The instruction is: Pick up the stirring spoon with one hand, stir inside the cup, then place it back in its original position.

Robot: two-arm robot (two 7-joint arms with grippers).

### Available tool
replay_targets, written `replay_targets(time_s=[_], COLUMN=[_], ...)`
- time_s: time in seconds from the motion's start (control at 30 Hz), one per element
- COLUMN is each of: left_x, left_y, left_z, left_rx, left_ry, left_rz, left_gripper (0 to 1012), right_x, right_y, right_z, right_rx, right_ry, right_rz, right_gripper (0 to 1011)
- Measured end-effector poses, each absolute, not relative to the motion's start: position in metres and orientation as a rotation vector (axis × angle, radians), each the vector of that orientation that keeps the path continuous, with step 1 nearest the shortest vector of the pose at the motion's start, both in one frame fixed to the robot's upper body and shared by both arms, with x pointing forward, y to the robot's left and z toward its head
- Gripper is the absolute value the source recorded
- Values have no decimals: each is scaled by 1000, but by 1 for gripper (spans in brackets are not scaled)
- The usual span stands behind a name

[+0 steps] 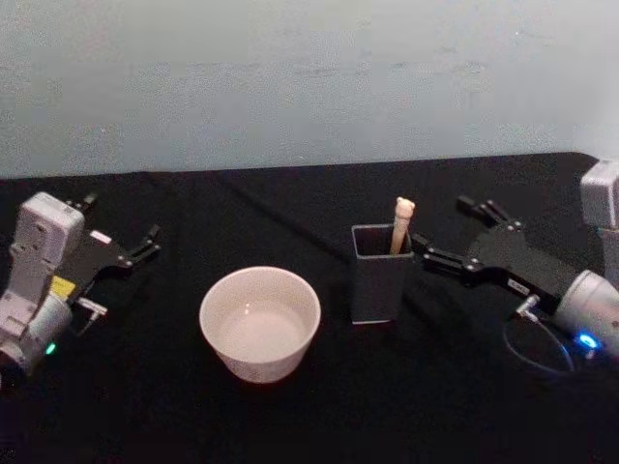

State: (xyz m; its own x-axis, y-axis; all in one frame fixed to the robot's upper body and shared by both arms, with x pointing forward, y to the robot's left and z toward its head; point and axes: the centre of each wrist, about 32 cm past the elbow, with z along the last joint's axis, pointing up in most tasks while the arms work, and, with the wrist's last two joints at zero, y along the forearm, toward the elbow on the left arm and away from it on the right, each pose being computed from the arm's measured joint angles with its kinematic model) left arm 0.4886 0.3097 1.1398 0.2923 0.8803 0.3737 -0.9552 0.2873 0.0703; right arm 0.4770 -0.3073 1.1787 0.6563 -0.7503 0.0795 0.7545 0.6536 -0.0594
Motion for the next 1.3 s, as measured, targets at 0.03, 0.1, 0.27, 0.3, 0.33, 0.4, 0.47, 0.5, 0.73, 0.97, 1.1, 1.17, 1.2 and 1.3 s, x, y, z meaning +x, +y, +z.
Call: replay_targets(time_s=[0.03,0.1,0.27,0.3,0.33,0.4,0.47,0.5,0.73,0.97,1.1,1.17,1.2,1.3], left_x=[489,489,489,489,489,489,489,489,489,489,489,489,489,489], left_y=[310,310,310,310,310,310,310,310,310,310,310,310,310,310], left_z=[1140,1140,1140,1140,1140,1140,1140,1140,1140,1140,1140,1140,1140,1140], left_rx=[304,304,305,305,305,305,304,304,304,304,304,304,305,305], left_ry=[-285,-285,-285,-285,-285,-285,-285,-285,-285,-285,-285,-285,-285,-285], left_rz=[1248,1248,1248,1248,1248,1248,1248,1248,1248,1248,1248,1248,1248,1248], left_gripper=[1001,1001,1001,1001,1001,1001,1001,1001,1001,1001,1001,1001,1001,1001], right_x=[479,483,494,496,498,502,504,507,515,520,521,521,521,521], right_y=[-306,-304,-299,-298,-297,-294,-293,-292,-287,-285,-284,-284,-284,-284], right_z=[1179,1178,1179,1178,1178,1179,1179,1178,1178,1179,1179,1179,1179,1179], right_rx=[-89,-90,-94,-95,-95,-96,-96,-98,-103,-109,-112,-113,-114,-114], right_ry=[-46,-35,-7,-4,-1,7,10,13,20,34,38,40,42,43], right_rz=[-851,-845,-832,-831,-829,-824,-823,-821,-820,-823,-822,-822,-822,-822], right_gripper=[1003,1003,1003,1003,1003,1003,1002,1003,1003,1002,1003,1002,1003,1003])
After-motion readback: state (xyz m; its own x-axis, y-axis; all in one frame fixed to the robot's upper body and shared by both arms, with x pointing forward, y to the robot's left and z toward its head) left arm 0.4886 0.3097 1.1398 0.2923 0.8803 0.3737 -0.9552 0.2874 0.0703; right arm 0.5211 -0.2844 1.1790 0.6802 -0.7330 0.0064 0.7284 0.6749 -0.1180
